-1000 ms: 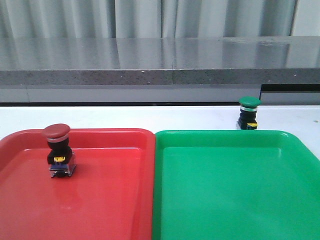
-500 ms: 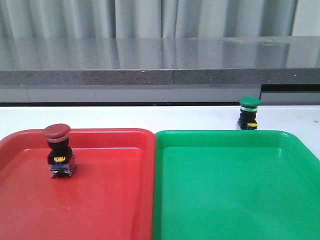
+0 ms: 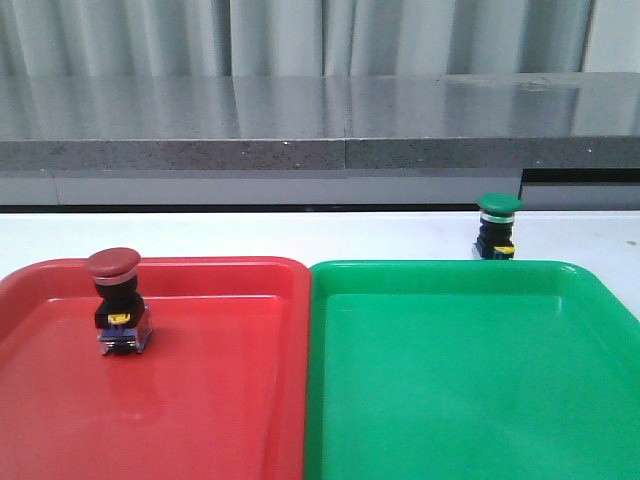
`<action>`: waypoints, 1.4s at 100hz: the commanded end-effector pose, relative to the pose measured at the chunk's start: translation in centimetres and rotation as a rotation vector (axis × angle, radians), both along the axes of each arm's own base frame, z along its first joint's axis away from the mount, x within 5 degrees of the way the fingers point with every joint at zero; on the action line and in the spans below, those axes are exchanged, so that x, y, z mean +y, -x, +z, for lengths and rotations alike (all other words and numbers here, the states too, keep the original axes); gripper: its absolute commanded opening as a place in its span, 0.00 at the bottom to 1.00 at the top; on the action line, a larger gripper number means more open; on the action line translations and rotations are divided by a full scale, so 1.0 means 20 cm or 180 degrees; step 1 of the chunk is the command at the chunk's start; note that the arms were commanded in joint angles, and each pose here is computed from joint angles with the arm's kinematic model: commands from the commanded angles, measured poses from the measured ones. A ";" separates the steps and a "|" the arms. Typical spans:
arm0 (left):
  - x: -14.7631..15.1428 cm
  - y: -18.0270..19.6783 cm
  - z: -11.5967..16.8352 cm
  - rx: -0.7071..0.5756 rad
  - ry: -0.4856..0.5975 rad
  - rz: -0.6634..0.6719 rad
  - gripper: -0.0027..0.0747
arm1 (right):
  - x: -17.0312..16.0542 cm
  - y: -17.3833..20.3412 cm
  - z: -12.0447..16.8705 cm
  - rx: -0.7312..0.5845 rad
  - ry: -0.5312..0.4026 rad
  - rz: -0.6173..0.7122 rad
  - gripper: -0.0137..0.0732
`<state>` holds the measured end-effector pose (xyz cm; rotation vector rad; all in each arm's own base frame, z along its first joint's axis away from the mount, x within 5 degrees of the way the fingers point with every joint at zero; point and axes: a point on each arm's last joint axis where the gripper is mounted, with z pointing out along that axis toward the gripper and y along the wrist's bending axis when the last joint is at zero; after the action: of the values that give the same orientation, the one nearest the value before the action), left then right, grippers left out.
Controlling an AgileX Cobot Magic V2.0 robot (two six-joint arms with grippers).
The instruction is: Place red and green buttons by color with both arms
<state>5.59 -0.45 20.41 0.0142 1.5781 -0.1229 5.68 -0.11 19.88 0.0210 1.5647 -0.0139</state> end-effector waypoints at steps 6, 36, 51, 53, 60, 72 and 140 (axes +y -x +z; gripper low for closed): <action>0.00 0.00 -0.02 -0.0239 0.0035 -0.0030 0.01 | 0.00 0.01 0.06 -0.0356 0.0053 -0.0021 0.08; 0.00 0.00 -0.02 -0.0239 0.0035 -0.0030 0.01 | 0.00 0.01 0.06 -0.0356 0.0053 -0.0021 0.08; 0.00 0.00 -0.02 -0.0239 0.0035 -0.0030 0.01 | 0.00 0.01 0.06 -0.0356 0.0053 -0.0021 0.08; 0.00 0.00 -0.02 -0.0239 0.0035 -0.0030 0.01 | 0.00 0.01 0.06 -0.0356 0.0053 -0.0021 0.08; 0.00 0.00 -0.02 -0.0239 0.0035 -0.0030 0.01 | 0.00 0.01 0.06 -0.0356 0.0053 -0.0021 0.08; 0.00 0.00 -0.02 -0.0239 0.0035 -0.0030 0.01 | 0.00 0.01 0.06 -0.0356 0.0053 -0.0021 0.08; 0.00 0.00 -0.02 -0.0239 0.0035 -0.0030 0.01 | -0.01 0.04 0.16 -0.0938 -0.0056 -0.0068 0.08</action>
<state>5.59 -0.45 20.45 0.0146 1.5741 -0.1235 5.64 -0.17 20.64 0.0286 1.4809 -0.0165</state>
